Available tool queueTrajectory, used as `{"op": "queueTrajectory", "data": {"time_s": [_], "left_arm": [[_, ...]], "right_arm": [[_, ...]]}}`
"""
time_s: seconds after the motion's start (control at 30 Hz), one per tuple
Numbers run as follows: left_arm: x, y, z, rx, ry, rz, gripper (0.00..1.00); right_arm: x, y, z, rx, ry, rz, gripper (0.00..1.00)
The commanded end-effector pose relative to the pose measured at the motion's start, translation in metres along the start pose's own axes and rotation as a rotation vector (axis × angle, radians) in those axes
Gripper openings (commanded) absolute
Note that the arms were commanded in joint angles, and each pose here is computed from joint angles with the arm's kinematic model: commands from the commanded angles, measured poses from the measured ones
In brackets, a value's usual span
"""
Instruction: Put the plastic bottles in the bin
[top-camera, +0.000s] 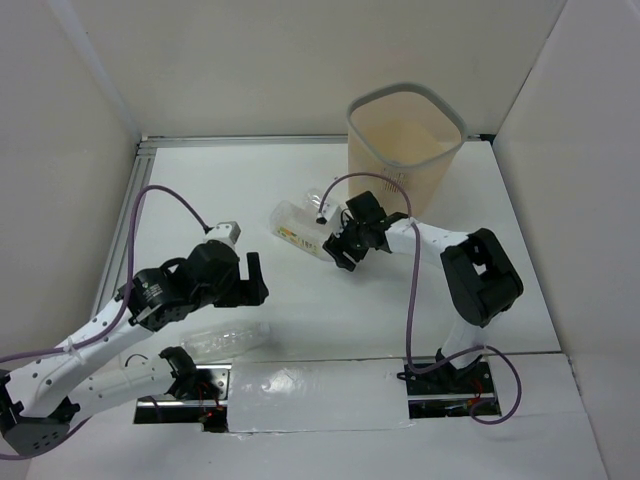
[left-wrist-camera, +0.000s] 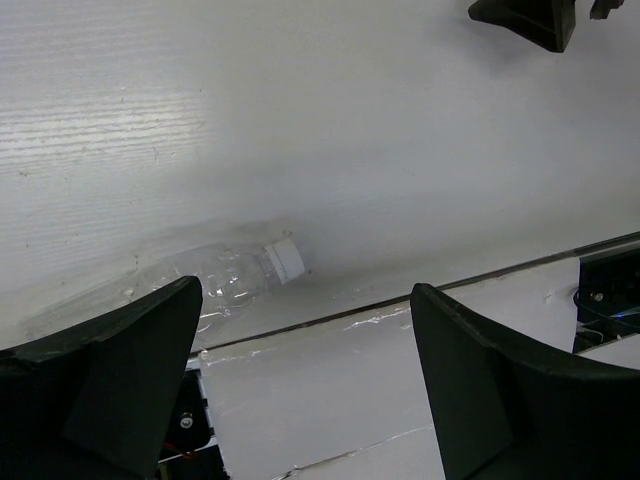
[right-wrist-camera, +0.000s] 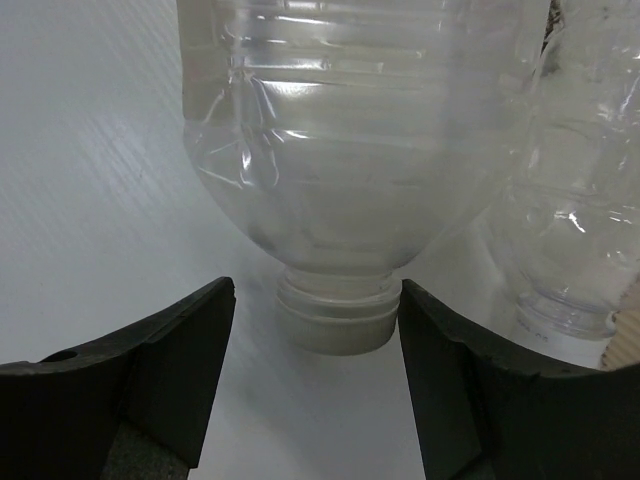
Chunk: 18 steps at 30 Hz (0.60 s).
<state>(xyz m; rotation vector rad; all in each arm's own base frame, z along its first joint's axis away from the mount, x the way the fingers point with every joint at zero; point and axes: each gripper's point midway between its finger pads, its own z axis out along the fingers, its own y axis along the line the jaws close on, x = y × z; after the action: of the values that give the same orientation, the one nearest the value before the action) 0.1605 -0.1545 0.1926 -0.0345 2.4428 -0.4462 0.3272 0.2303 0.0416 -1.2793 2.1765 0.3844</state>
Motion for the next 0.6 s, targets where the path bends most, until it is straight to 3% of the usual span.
{"op": "queueTrajectory", "data": {"time_s": [0.0, 0.17, 0.3, 0.4, 0.57], "left_arm": [[-0.003, -0.006, -0.005, 0.033, -0.014, -0.013, 0.98], [0.000, -0.005, -0.002, 0.025, -0.005, -0.032, 0.97], [0.004, -0.007, 0.000, 0.038, 0.010, -0.042, 0.97], [0.006, -0.009, 0.001, 0.046, 0.015, -0.042, 0.95], [0.010, -0.008, 0.002, 0.055, 0.019, -0.052, 0.95]], "right_arm": [[-0.007, -0.009, 0.008, 0.020, -0.039, -0.023, 0.72], [-0.011, -0.011, 0.010, 0.032, -0.064, -0.031, 0.60], [-0.018, -0.012, 0.010, 0.031, -0.084, -0.017, 0.56], [-0.023, -0.010, 0.009, 0.016, -0.101, -0.010, 0.42], [-0.046, -0.003, -0.001, -0.022, -0.137, -0.026, 0.08]]}}
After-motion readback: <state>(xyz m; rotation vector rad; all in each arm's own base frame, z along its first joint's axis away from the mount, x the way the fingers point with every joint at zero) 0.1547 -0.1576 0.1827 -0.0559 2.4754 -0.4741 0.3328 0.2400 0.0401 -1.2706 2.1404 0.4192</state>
